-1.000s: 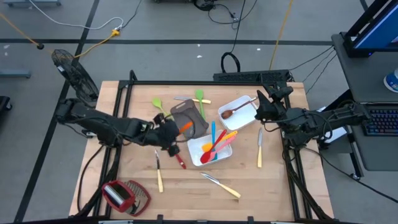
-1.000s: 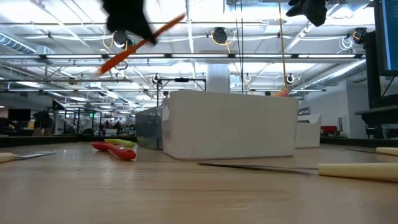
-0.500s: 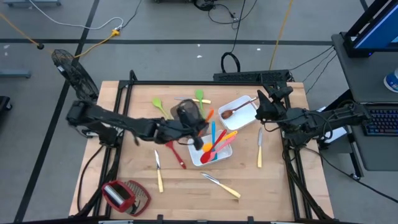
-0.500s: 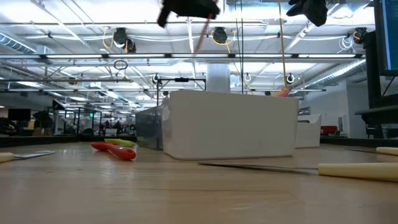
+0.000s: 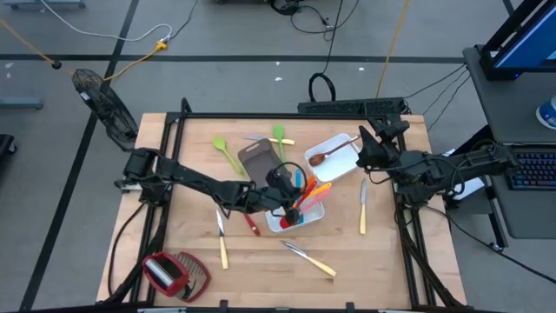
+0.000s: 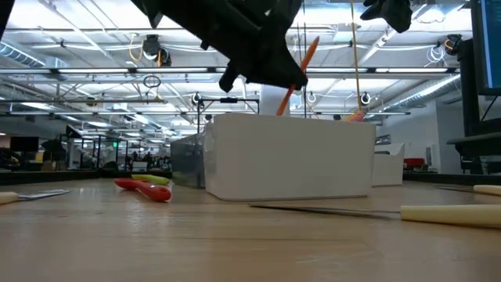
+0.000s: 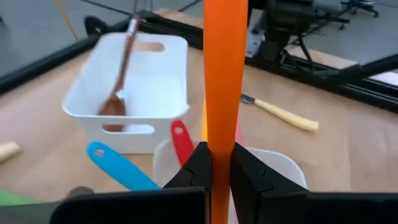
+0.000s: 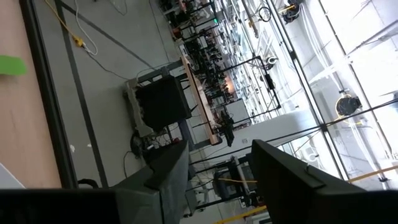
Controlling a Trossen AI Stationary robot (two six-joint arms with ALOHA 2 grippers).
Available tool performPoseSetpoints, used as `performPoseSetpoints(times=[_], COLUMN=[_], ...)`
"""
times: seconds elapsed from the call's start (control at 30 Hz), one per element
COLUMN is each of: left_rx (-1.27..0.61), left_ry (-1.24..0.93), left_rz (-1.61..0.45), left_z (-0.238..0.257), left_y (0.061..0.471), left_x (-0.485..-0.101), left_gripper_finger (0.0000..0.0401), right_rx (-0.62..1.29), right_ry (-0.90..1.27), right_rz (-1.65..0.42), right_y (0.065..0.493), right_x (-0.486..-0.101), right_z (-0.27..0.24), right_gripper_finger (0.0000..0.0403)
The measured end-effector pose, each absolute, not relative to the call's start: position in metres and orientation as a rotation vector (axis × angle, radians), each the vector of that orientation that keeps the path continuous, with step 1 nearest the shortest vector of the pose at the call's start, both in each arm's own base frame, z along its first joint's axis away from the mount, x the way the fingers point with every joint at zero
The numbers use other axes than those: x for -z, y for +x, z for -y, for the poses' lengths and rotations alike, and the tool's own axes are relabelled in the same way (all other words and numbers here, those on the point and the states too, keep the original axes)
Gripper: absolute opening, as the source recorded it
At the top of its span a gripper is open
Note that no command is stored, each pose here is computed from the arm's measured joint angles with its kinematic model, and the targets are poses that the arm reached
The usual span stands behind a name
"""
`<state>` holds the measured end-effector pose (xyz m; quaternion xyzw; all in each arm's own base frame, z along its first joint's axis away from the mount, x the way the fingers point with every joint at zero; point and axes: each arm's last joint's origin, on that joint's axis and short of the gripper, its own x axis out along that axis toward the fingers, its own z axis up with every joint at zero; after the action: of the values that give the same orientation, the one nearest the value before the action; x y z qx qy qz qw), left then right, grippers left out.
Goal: Pick & Place Kitchen Items
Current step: Put the orange spatula into the bottom white bin
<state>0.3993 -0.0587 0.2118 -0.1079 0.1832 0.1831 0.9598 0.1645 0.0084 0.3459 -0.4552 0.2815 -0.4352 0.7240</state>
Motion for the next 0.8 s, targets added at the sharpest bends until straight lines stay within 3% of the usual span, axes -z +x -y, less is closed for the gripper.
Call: performPoseSetpoints(times=[0.37, 0.8], left_rx=[-0.272, -0.318], left_ry=[-0.269, -0.351], left_rz=[-0.487, -0.506], left_z=[0.061, 0.061], left_y=[0.401, 0.402], left_x=[-0.192, -0.183], left_gripper_finger=[0.0035, 0.0051], right_rx=[0.958, 0.955], right_ry=[-1.005, -1.007], right_rz=[-0.62, -0.619], right_y=[0.165, 0.165], right_x=[-0.346, -0.346], right_z=[-0.008, -0.008], right_gripper_finger=[0.0169, 0.0169])
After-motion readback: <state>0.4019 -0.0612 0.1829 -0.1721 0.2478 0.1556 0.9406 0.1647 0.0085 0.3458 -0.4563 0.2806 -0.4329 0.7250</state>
